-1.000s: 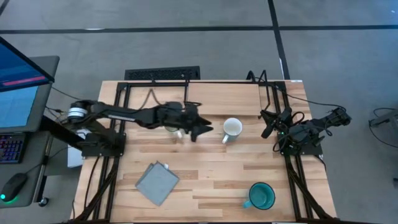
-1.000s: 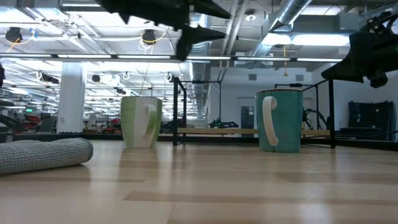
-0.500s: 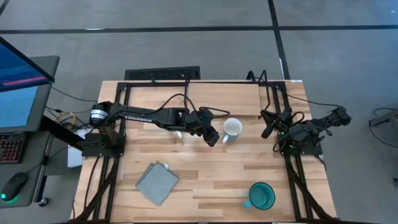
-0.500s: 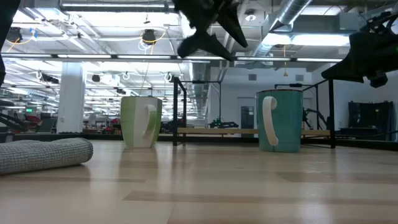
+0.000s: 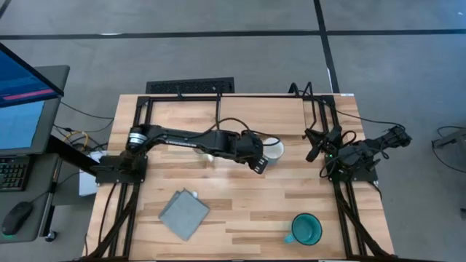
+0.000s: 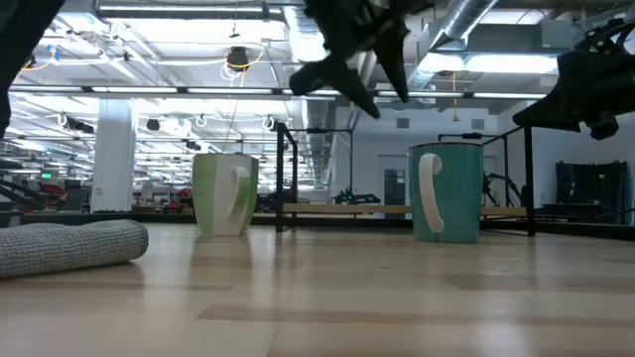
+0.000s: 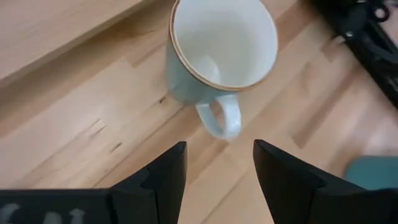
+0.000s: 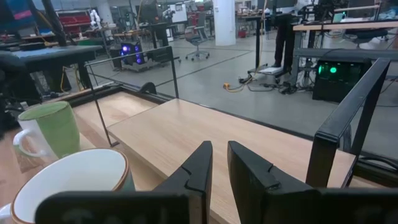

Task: Stack small to large cups/mugs on shelf
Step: Put the light blue mug on the shelf

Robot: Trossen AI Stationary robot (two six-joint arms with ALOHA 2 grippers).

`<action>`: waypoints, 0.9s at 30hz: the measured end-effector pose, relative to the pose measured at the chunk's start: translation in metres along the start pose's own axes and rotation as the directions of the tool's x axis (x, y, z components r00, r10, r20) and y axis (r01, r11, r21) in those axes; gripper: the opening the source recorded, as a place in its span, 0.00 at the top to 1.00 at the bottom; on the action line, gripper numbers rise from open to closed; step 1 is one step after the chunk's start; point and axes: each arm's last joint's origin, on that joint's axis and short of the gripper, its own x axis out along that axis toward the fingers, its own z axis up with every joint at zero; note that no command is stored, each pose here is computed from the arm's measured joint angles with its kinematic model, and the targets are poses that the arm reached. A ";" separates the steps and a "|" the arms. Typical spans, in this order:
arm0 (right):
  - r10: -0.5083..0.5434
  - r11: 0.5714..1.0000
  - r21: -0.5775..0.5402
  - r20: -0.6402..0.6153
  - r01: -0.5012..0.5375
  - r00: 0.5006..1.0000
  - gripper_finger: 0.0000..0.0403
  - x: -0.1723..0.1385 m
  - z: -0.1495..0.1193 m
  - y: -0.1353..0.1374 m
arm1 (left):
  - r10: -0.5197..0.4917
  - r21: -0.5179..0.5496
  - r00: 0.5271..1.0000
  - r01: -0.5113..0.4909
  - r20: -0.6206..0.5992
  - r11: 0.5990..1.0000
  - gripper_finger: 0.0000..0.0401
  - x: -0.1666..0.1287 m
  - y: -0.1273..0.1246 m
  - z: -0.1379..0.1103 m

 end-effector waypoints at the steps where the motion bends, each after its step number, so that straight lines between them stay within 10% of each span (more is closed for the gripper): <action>1: 0.000 1.000 0.000 0.000 0.000 1.000 0.82 0.000 0.000 0.000 | 0.004 0.000 1.000 -0.004 -0.002 1.000 0.56 0.005 0.000 0.000; 27: 0.000 1.000 0.002 0.000 0.000 1.000 0.82 0.000 0.000 0.000 | -0.043 0.003 0.999 0.043 0.012 0.999 0.56 0.062 -0.009 -0.007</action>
